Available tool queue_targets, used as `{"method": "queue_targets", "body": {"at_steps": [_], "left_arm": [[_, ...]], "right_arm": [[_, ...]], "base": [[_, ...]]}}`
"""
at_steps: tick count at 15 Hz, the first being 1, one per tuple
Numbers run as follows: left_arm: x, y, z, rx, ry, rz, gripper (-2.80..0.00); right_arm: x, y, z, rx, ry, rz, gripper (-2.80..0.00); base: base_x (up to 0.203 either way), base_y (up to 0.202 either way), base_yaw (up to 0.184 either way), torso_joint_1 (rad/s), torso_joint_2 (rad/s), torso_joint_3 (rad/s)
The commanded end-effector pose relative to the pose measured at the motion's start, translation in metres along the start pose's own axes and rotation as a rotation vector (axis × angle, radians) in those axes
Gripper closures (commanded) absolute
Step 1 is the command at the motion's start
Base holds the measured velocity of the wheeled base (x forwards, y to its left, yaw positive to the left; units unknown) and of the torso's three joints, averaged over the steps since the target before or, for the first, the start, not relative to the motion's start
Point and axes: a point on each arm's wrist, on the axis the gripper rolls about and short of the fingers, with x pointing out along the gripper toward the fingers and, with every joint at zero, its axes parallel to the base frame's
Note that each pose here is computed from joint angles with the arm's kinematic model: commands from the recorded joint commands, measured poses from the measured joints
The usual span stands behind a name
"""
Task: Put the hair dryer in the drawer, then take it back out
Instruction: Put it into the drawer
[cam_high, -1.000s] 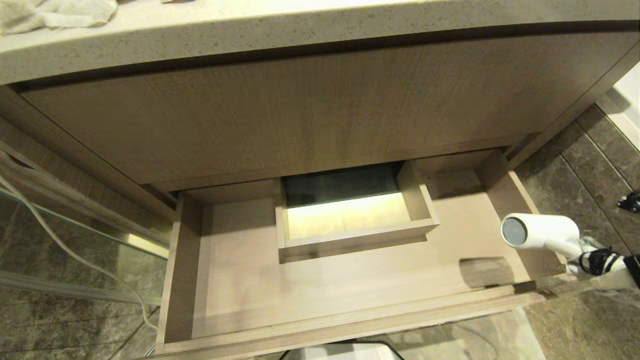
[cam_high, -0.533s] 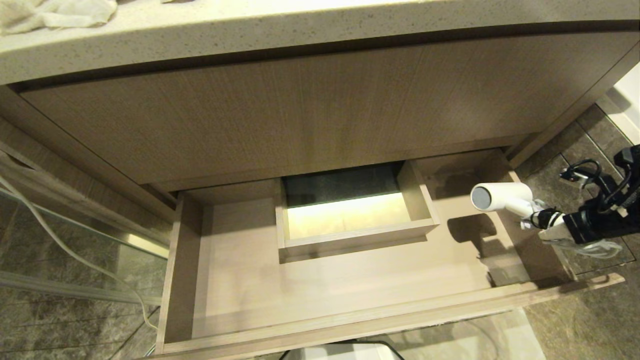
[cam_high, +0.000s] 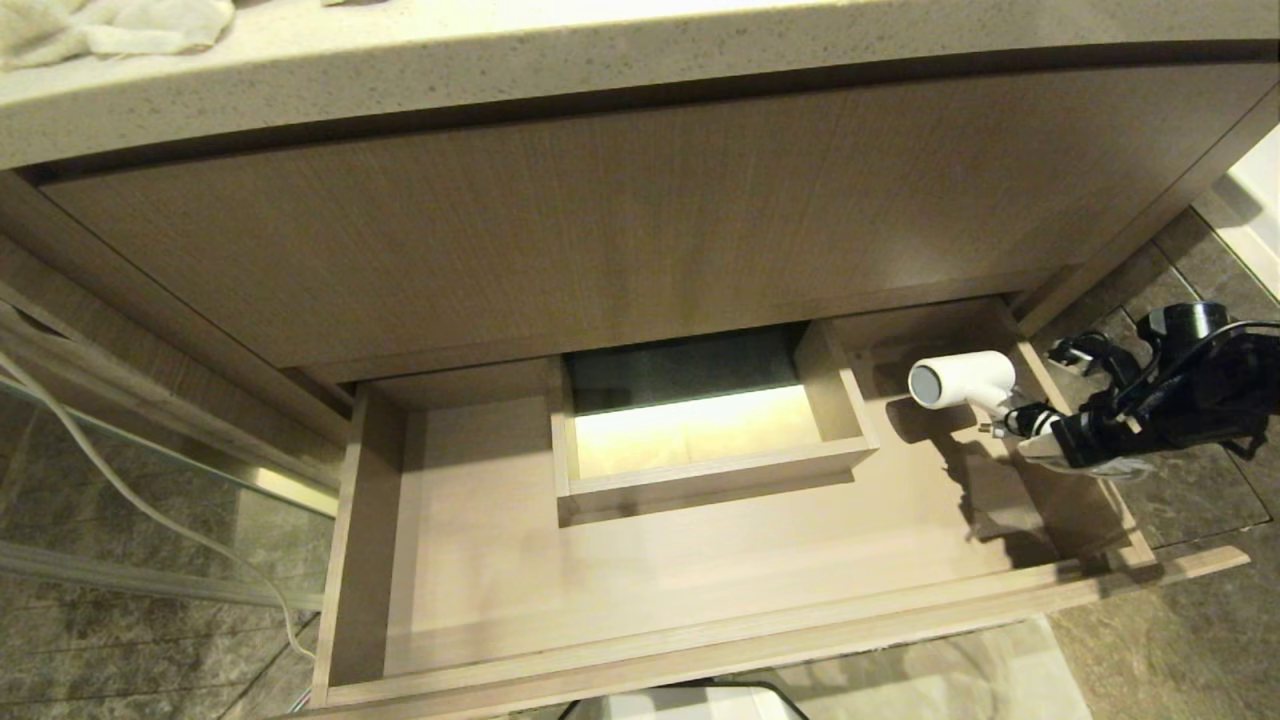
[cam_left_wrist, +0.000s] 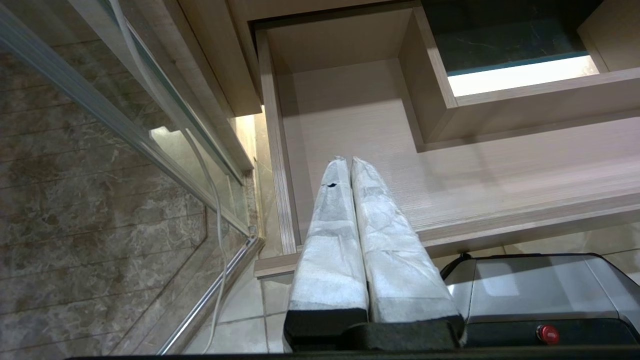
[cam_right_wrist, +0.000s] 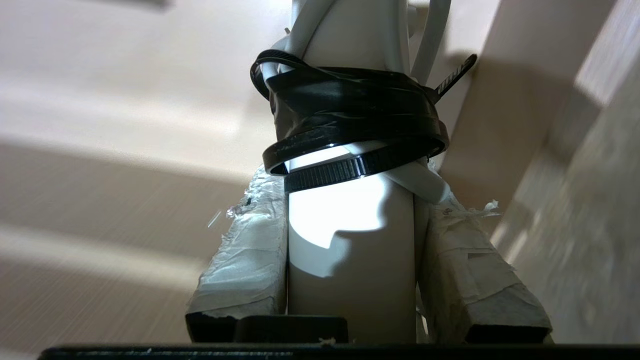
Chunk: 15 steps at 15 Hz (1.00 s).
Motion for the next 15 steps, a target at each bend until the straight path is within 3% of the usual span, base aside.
{"method": "queue_targets", "body": {"at_steps": [1, 8, 9, 10, 15], "left_arm": [[0.0, 0.0, 0.0, 0.0, 0.001, 0.0, 0.0], [0.0, 0.0, 0.0, 0.0, 0.001, 0.0, 0.0], [0.0, 0.0, 0.0, 0.0, 0.001, 0.0, 0.0], [0.0, 0.0, 0.0, 0.0, 0.001, 0.0, 0.0], [0.0, 0.0, 0.0, 0.0, 0.001, 0.0, 0.0]], "right_arm": [[0.033, -0.005, -0.006, -0.008, 0.015, 0.0, 0.0], [0.071, -0.005, -0.01, -0.039, 0.012, -0.055, 0.0], [0.073, -0.005, -0.01, -0.043, 0.005, -0.059, -2.52], [0.076, -0.003, -0.01, -0.046, 0.006, -0.056, -2.8], [0.069, 0.0, -0.005, -0.052, -0.007, -0.062, -2.8]], "base": [[0.0, 0.0, 0.0, 0.0, 0.0, 0.0], [0.0, 0.0, 0.0, 0.0, 0.0, 0.0], [0.0, 0.0, 0.0, 0.0, 0.0, 0.0], [0.0, 0.0, 0.0, 0.0, 0.0, 0.0], [0.0, 0.0, 0.0, 0.0, 0.0, 0.0]]}}
